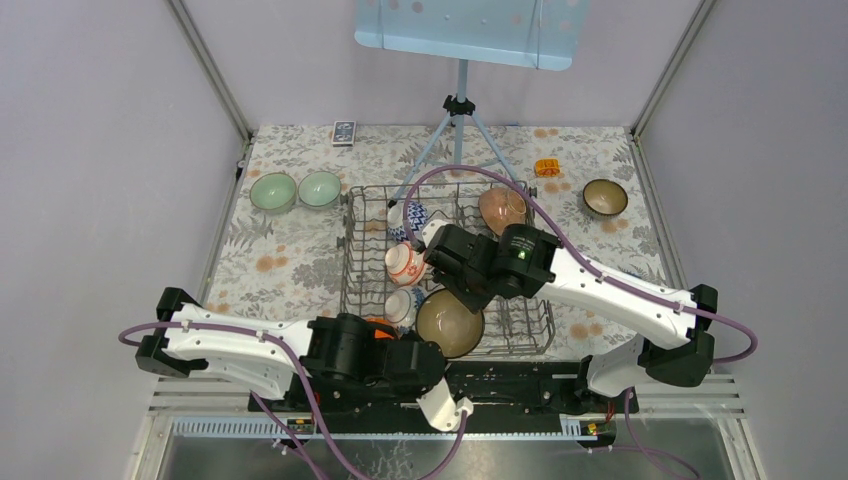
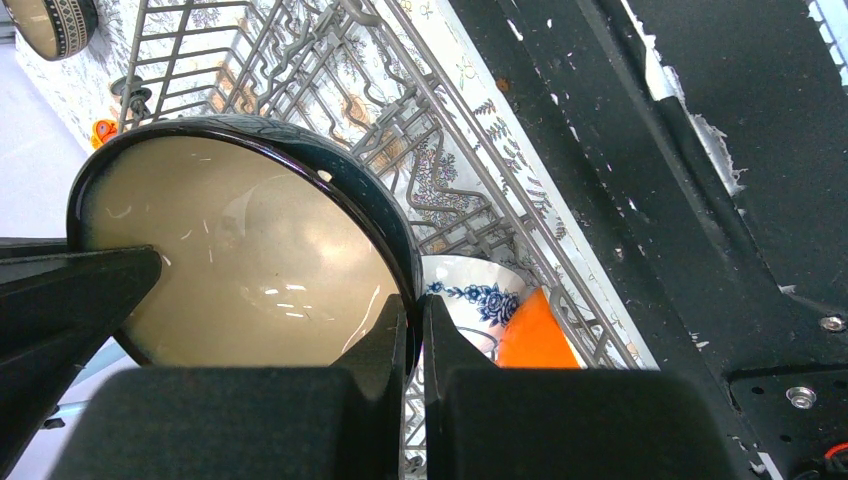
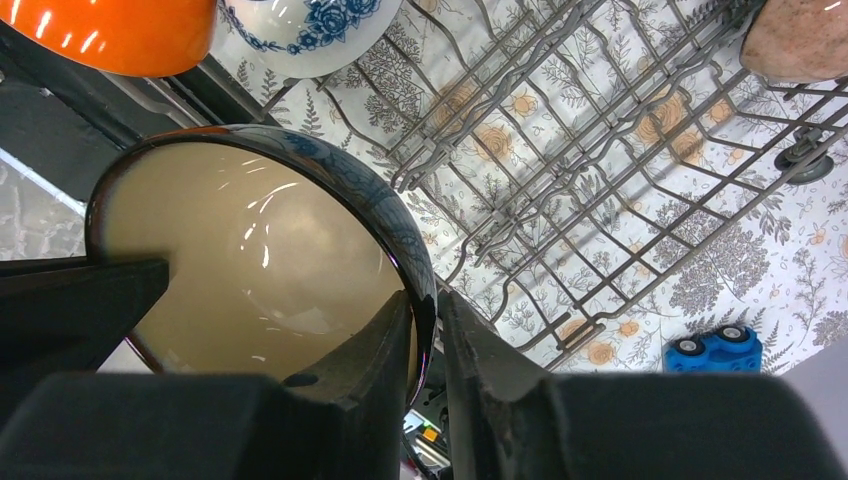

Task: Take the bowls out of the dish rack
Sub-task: Place the bowl at the center of the board.

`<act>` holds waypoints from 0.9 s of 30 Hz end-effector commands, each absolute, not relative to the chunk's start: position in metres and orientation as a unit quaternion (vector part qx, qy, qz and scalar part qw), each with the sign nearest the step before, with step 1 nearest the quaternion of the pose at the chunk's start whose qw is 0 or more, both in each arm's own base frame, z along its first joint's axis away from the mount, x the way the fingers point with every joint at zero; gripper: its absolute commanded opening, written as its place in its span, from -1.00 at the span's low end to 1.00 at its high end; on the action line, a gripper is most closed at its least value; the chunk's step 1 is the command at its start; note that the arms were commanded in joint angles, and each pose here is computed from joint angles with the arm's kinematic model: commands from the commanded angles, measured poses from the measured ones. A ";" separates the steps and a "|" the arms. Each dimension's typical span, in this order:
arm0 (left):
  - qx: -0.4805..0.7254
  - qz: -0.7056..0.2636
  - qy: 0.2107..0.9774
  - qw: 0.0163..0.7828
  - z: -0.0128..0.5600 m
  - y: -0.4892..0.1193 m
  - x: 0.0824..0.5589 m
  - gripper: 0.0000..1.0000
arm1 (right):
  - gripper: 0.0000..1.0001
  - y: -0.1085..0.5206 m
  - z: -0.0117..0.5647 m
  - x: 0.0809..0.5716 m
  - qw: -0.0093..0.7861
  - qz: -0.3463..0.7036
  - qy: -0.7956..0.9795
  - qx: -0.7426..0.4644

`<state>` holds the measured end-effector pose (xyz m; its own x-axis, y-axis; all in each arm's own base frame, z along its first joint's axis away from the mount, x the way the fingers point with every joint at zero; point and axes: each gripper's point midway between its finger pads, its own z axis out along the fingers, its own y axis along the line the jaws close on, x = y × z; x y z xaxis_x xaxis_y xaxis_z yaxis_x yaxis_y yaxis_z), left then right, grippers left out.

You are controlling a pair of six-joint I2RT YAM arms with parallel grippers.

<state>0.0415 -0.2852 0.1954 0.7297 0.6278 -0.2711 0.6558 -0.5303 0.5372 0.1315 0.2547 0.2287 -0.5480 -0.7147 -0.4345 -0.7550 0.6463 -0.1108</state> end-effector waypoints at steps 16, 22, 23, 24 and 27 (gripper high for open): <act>0.777 -0.058 0.439 0.449 0.246 -0.307 0.056 0.27 | -1.00 0.253 0.260 0.150 0.324 0.068 0.887 -0.321; 0.701 -0.062 0.497 0.508 0.280 -0.310 0.072 0.97 | -1.00 0.242 0.300 0.174 0.409 0.065 0.875 -0.250; 0.679 -0.063 0.513 0.522 0.288 -0.311 0.076 0.97 | -1.00 0.237 0.307 0.181 0.427 0.056 0.872 -0.233; 0.659 -0.065 0.526 0.533 0.295 -0.311 0.079 0.97 | -1.00 0.231 0.313 0.188 0.442 0.049 0.869 -0.217; 0.580 -0.068 0.577 0.572 0.313 -0.312 0.093 0.97 | -1.00 0.211 0.328 0.209 0.483 0.025 0.859 -0.166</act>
